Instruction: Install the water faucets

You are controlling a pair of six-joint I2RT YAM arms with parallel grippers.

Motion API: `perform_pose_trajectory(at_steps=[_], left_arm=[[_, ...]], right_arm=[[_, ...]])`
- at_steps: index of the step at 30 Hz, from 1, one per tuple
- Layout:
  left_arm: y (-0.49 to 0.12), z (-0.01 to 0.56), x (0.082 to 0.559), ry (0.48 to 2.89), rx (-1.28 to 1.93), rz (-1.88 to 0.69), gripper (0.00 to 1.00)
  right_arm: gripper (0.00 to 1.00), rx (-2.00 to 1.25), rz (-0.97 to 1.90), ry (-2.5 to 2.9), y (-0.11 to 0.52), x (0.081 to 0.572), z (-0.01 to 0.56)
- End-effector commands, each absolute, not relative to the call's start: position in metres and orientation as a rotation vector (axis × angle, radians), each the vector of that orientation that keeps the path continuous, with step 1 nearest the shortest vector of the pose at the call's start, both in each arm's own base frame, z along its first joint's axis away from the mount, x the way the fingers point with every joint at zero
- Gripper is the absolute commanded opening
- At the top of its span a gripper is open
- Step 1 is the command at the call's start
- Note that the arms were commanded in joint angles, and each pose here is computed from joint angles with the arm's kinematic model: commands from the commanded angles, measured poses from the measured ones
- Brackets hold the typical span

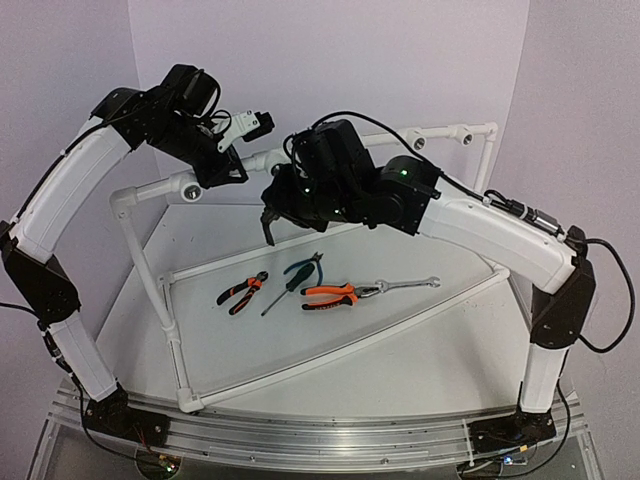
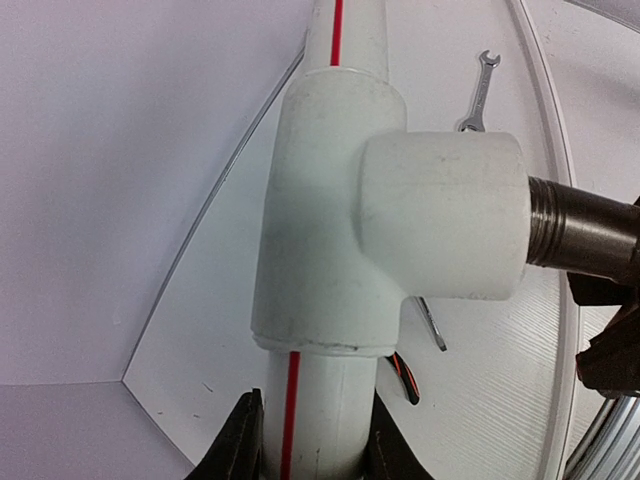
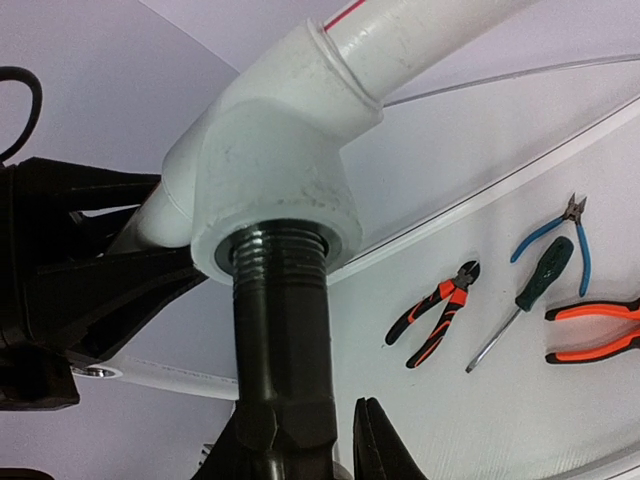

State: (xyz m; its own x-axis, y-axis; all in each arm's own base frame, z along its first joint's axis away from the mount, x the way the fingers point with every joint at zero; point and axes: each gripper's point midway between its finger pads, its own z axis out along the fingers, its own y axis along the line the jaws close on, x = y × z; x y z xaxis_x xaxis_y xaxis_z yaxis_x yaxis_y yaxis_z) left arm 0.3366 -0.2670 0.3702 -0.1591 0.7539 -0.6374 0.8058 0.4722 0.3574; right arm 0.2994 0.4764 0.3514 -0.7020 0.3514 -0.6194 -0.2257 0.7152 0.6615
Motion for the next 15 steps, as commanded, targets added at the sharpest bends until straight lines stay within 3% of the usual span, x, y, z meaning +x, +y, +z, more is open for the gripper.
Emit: perform_pose_trajectory(at_steps=[1,15], left_arm=[[-0.280,0.336,0.331,2.245,0.958,-0.339,0.00],[-0.280,0.334,0.329,2.243,0.972,-0.346,0.00]], right_arm=[[0.00,0.486,1.229,1.741,0.414,0.367,0.461],[0.00,0.649,1.435,1.746,0.405,0.387,0.435]])
